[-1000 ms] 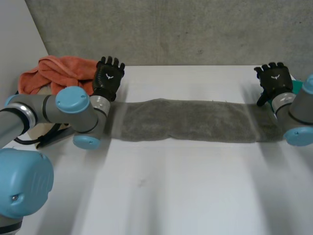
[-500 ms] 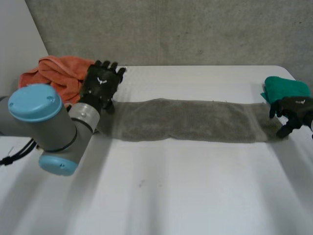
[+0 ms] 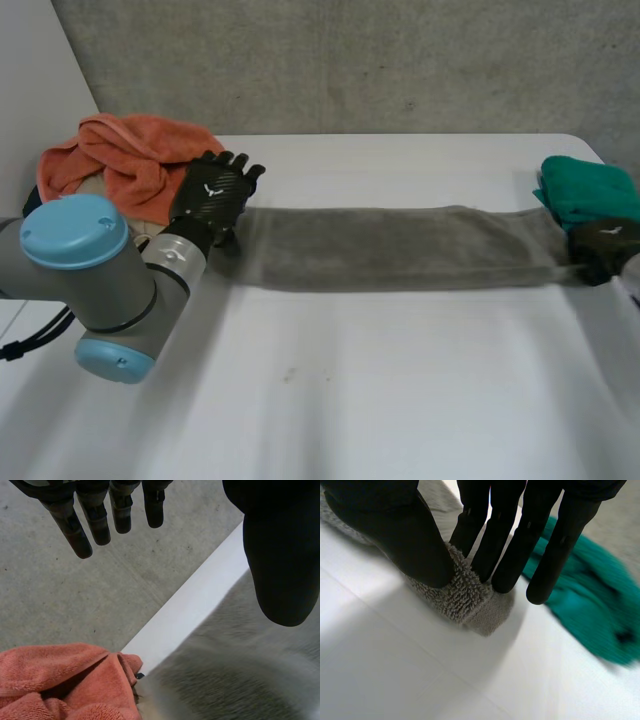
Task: Fold the laundry.
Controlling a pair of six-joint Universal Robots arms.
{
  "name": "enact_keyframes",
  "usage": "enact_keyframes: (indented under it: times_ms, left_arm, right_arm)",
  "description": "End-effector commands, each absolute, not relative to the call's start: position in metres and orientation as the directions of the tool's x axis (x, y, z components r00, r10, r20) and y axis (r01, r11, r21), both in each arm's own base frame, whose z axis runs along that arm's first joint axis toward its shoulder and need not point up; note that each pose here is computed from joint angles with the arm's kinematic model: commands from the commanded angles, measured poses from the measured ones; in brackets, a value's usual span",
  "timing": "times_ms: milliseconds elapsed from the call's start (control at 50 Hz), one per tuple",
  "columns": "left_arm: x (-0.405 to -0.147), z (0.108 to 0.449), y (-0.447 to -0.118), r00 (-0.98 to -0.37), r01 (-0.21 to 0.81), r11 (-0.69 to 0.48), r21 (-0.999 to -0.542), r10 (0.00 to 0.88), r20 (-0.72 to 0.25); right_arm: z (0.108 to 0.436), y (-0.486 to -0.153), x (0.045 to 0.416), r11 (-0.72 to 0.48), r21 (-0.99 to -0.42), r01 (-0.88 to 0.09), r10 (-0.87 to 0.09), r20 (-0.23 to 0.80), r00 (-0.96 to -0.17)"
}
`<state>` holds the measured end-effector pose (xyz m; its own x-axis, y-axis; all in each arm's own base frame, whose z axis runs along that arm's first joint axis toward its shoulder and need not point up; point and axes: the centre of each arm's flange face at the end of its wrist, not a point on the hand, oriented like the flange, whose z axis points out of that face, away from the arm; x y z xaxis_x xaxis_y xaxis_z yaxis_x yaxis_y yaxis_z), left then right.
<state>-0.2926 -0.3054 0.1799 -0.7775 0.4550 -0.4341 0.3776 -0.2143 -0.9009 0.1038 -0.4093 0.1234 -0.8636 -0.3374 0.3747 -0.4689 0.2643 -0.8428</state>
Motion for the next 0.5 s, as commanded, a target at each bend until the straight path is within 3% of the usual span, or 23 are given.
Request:
enact_keyframes:
  times_ms: [20, 80, 100, 160, 240, 260, 360, 400, 500]
  left_arm:
    - [-0.286, 0.194, -0.296, -0.784, 0.371, -0.229, -0.900, 0.443, -0.436]
    - [-0.283, 0.198, -0.293, -0.786, 0.367, -0.234, -0.900, 0.439, -0.435]
    - [-0.282, 0.200, -0.291, -0.787, 0.367, -0.235, -0.900, 0.437, -0.435]
    - [-0.281, 0.203, -0.288, -0.788, 0.366, -0.239, -0.900, 0.435, -0.436]
    - [-0.278, 0.207, -0.284, -0.790, 0.363, -0.244, -0.899, 0.431, -0.436]
    - [-0.278, 0.209, -0.283, -0.790, 0.363, -0.246, -0.899, 0.430, -0.436]
    - [-0.276, 0.210, -0.279, -0.791, 0.360, -0.251, -0.899, 0.428, -0.437]
    - [-0.277, 0.209, -0.278, -0.791, 0.359, -0.252, -0.898, 0.428, -0.437]
    - [-0.276, 0.206, -0.275, -0.789, 0.362, -0.247, -0.899, 0.433, -0.436]
  right_arm:
    - [0.175, -0.421, 0.028, 0.238, -0.781, -0.577, -0.103, 0.570, -0.815]
    - [0.191, -0.423, 0.019, 0.209, -0.709, -0.673, -0.081, 0.674, -0.735]
    - [0.198, -0.424, 0.020, 0.186, -0.662, -0.726, -0.081, 0.727, -0.682]
    - [0.203, -0.428, 0.023, 0.157, -0.605, -0.781, -0.085, 0.780, -0.620]
    - [0.215, -0.429, 0.072, 0.010, -0.591, -0.807, -0.113, 0.801, -0.588]
    - [0.218, -0.427, 0.102, -0.081, -0.586, -0.806, -0.133, 0.808, -0.574]
    - [0.217, -0.395, 0.198, -0.383, -0.560, -0.735, -0.240, 0.828, -0.506]
    - [0.213, -0.367, 0.246, -0.517, -0.546, -0.660, -0.308, 0.837, -0.452]
    - [0.188, -0.303, 0.319, -0.667, -0.542, -0.511, -0.446, 0.840, -0.309]
